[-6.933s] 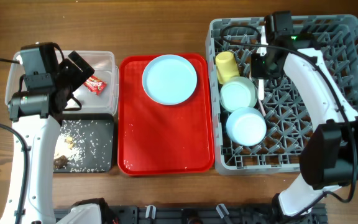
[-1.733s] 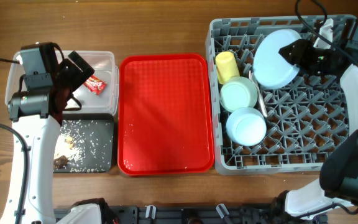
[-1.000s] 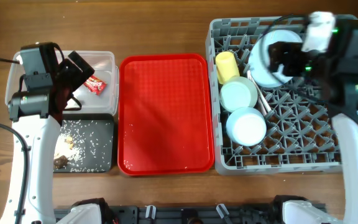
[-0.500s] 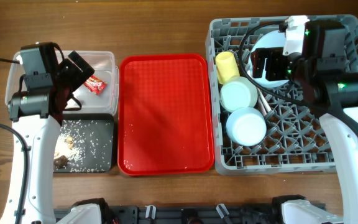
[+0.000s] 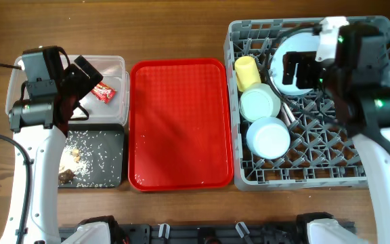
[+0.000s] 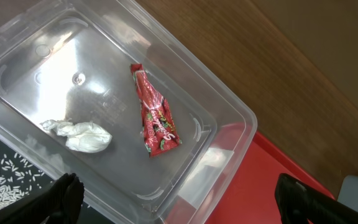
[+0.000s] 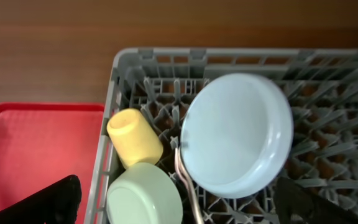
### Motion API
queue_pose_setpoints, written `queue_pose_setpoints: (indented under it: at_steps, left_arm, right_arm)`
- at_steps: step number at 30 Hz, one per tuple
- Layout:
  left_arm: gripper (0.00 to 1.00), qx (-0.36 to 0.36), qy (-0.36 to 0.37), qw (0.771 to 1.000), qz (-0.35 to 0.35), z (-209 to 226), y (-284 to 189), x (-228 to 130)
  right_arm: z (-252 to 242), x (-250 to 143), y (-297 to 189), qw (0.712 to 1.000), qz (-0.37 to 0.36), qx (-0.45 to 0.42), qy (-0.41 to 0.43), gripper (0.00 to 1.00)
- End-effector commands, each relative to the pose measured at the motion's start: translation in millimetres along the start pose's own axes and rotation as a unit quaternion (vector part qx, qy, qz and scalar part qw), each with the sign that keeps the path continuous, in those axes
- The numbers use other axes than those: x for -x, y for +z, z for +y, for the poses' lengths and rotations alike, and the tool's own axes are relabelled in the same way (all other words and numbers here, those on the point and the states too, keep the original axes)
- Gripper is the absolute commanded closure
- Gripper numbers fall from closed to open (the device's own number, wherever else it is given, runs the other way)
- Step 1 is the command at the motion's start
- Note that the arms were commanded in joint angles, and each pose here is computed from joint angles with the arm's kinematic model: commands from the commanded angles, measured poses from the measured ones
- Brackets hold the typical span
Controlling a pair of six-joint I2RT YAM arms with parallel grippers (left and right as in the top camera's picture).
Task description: Sort waste into correct bins and load items into the dishwasher rack
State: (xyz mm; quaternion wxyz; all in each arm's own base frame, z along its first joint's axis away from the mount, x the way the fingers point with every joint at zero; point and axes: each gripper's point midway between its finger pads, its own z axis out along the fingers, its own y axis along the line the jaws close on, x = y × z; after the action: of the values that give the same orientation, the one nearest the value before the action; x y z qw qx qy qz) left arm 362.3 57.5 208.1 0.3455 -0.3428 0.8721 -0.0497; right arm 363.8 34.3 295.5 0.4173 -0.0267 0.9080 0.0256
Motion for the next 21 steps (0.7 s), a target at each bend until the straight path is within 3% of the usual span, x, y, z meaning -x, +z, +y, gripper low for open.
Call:
queue_pose_setpoints:
  at_steps: [1,6,9,15,21]
  left_arm:
    - [0.0,-0.003,-0.006,1.0,-0.005,-1.5,-1.9,4.1]
    - [0.0,-0.003,-0.006,1.0,-0.005,-1.5,-1.9,4.1]
    - [0.0,-0.003,-0.006,1.0,-0.005,-1.5,-1.9,4.1]
    - [0.0,-0.003,-0.006,1.0,-0.005,-1.5,-1.9,4.1]
    - [0.0,-0.003,-0.006,1.0,-0.005,-1.5,-1.9,4.1]
  right_arm:
    - [-4.1,20.7,-51.7,0.997,-0.078,-0.014,-0.019,0.0]
    - [1.3,59.0,-132.2,0.974,-0.226,0.001,-0.022,0.0]
    - [7.6,57.3,-168.9,0.961,-0.274,0.018,-0.033,0.0]
    - [10.4,17.1,-202.8,0.934,-0.355,0.032,-0.035,0.0]
    - [7.0,-38.0,-189.4,0.892,-0.45,0.029,-0.036,0.0]
